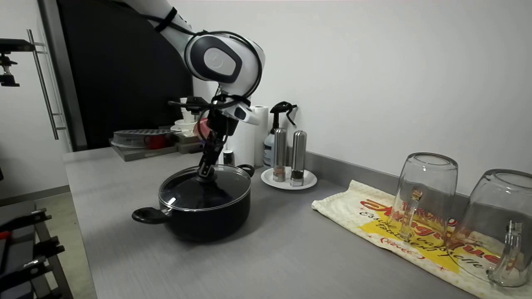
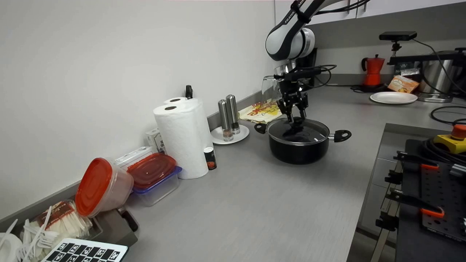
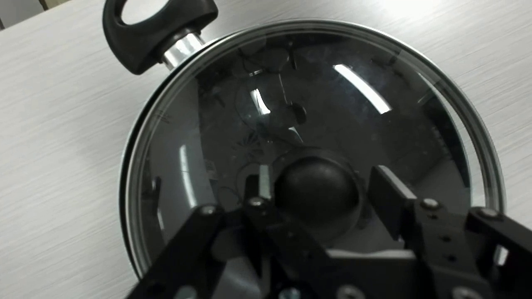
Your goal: Remove the glass lid from the black pot and put it on the table
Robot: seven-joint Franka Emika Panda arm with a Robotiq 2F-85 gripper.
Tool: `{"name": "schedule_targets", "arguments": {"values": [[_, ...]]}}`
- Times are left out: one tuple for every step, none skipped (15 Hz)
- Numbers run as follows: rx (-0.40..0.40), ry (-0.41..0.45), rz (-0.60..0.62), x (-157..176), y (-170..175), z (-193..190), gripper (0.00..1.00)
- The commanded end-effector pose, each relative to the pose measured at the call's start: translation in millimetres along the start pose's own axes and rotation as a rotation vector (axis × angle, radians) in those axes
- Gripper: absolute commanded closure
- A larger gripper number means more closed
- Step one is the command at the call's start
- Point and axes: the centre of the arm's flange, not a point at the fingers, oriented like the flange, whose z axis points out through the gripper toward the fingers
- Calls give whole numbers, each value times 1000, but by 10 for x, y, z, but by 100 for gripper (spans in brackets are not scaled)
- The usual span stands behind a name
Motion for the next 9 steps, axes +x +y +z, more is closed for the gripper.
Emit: {"name": "schedule_targets", "arguments": {"values": [[16,-16,-25,39,-34,-60,70],[17,-18,-25,37,-28,-62,76],[17,-18,-25,37,-27,-60,76],[17,-17,-25,32,-23,-64,76],[19,-17,-25,26,-20,-72,76],[26,-10,-27,-9,-6,-116,76],[30,-3,-28,-35,4,-151,76],[36,20,-28,-135,23,-276,76],[31,40,-24,-193,29,-357,76]]}}
